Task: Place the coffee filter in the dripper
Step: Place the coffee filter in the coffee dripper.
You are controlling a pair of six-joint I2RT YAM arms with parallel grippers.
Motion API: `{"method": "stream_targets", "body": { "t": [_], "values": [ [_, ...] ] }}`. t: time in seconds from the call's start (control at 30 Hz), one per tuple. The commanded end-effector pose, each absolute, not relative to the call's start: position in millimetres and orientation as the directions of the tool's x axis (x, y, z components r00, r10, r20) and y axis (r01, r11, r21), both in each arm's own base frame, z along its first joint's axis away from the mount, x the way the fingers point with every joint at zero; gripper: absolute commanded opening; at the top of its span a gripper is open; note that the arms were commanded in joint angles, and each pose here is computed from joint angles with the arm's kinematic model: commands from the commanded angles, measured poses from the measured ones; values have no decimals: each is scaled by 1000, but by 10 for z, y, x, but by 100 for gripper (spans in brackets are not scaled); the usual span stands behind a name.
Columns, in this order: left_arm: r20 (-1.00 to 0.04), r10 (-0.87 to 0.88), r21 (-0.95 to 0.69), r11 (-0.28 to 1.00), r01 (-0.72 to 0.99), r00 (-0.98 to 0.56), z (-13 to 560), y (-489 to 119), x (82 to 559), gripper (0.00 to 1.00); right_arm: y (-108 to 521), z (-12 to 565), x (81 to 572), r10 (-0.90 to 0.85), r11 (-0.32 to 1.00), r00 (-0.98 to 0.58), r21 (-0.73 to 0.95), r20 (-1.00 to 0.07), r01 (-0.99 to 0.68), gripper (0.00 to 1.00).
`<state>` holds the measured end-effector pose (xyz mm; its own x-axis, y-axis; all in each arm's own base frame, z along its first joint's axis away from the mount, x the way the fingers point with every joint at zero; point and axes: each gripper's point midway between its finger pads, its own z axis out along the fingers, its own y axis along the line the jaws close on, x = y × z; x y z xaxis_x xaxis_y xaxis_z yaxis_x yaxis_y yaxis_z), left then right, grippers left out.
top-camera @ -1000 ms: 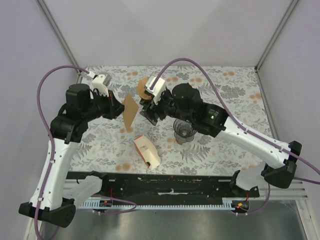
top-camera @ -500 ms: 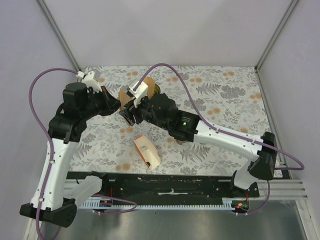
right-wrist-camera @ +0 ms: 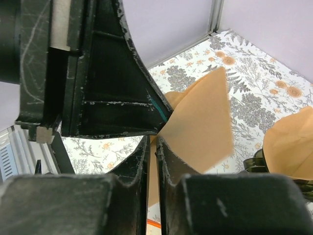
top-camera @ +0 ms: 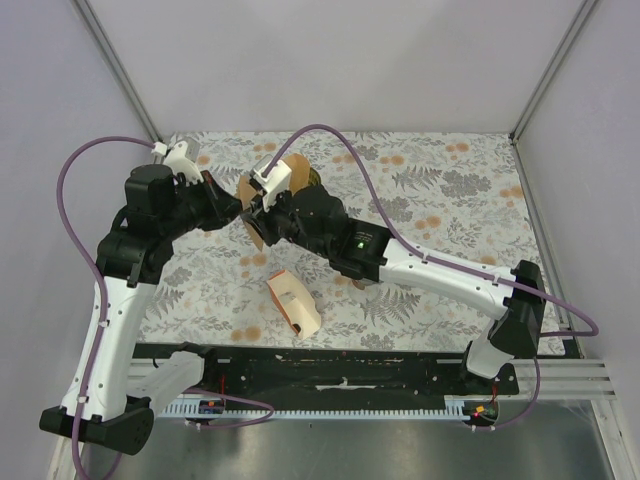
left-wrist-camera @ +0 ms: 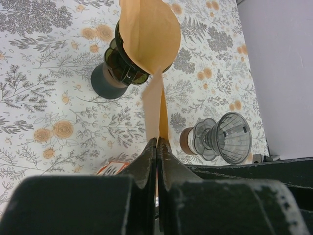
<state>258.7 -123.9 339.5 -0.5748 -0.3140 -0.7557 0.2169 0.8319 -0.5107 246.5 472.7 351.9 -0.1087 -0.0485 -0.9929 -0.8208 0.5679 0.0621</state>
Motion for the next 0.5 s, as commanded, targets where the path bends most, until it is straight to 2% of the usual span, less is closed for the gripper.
{"method": "stream_targets", "body": {
  "t": [0.0, 0.23, 0.33, 0.47],
  "values": [
    [-765, -344, -530, 816, 230, -544, 3539, -1250, 2597, 2, 4625, 3763, 2665, 16, 634, -75, 68, -997, -771, 14],
    [-767, -341, -527, 818, 231, -544, 3530, -1246, 2605, 2, 4475, 3711, 2759, -18, 688, -68, 37, -998, -725, 13],
    [-768, -337, -526, 817, 236, -545, 3530, -1254, 2606, 2, 4524, 3694, 2746, -26, 673, -70, 35, -997, -738, 24],
    [-771, -333, -523, 818, 240, -543, 3535, -1254, 2610, 2, 4615, 3633, 2759, -44, 663, -86, 35, -995, -748, 32]
  ]
}}
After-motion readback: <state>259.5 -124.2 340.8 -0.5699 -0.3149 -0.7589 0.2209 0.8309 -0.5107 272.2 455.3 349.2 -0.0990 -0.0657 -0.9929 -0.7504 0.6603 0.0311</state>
